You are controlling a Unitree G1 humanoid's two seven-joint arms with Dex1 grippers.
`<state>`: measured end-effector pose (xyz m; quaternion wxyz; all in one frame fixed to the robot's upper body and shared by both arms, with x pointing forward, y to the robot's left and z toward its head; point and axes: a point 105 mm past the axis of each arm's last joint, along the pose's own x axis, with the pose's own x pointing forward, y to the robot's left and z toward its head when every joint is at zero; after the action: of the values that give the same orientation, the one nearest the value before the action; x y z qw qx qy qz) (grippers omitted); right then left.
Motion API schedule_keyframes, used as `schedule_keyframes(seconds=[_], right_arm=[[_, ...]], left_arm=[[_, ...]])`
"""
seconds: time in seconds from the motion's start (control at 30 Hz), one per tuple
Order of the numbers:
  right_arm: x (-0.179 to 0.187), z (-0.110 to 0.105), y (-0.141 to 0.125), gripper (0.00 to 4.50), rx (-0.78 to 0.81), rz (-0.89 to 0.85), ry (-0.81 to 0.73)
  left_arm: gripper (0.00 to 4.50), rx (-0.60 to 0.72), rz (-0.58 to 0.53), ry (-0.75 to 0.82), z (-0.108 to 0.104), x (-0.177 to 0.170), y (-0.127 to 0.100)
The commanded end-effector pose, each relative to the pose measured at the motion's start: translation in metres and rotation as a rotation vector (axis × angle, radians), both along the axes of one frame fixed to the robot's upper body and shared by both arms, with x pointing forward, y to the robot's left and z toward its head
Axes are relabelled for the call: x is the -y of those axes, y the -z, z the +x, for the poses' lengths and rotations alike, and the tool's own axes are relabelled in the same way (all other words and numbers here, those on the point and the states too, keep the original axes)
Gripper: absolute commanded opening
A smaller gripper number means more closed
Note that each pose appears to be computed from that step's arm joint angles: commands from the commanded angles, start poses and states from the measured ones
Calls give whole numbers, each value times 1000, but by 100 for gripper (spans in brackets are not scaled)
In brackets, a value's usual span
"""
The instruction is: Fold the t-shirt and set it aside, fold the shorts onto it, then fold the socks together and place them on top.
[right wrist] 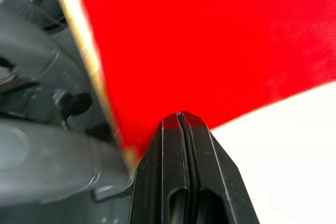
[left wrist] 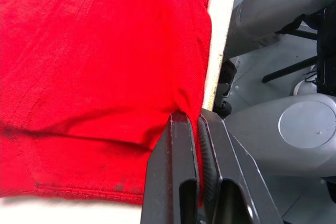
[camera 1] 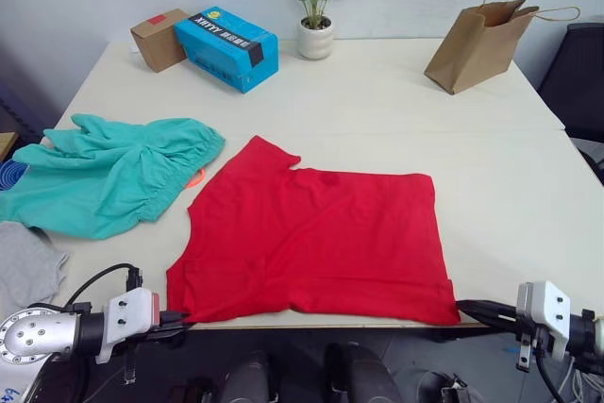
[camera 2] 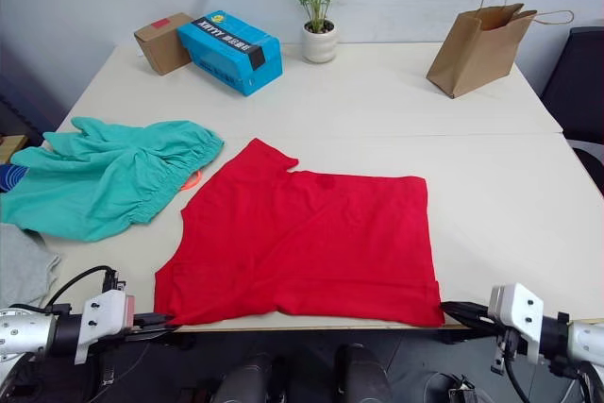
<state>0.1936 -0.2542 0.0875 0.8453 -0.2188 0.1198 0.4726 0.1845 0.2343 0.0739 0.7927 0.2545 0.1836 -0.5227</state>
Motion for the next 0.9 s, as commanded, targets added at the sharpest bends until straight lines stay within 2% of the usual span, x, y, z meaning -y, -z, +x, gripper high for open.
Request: schedule_keyframes(seconds=[0.03, 0.1, 0.2, 0.33, 0.5, 0.9], right_arm=[[-14, 1, -9, 0, 5, 42, -11], [-20, -5, -13, 0, -50, 109, -2], [-20, -13, -14, 56, -96, 100, -12], [-18, -21, -14, 190, -96, 55, -26], [-22, -29, -4, 190, -80, -7, -59], [-15, -22, 14, 190, -77, -89, -40]], left_arm=[[2, 20, -24, -16, 4, 5, -4], [2, 15, -30, -20, 1, 7, -3], [0, 4, -45, -36, -4, 9, -1], [0, -1, -68, -60, -10, 11, -1], [0, -9, -84, -73, -15, 15, -1], [0, -24, -101, -70, -16, 23, 0]])
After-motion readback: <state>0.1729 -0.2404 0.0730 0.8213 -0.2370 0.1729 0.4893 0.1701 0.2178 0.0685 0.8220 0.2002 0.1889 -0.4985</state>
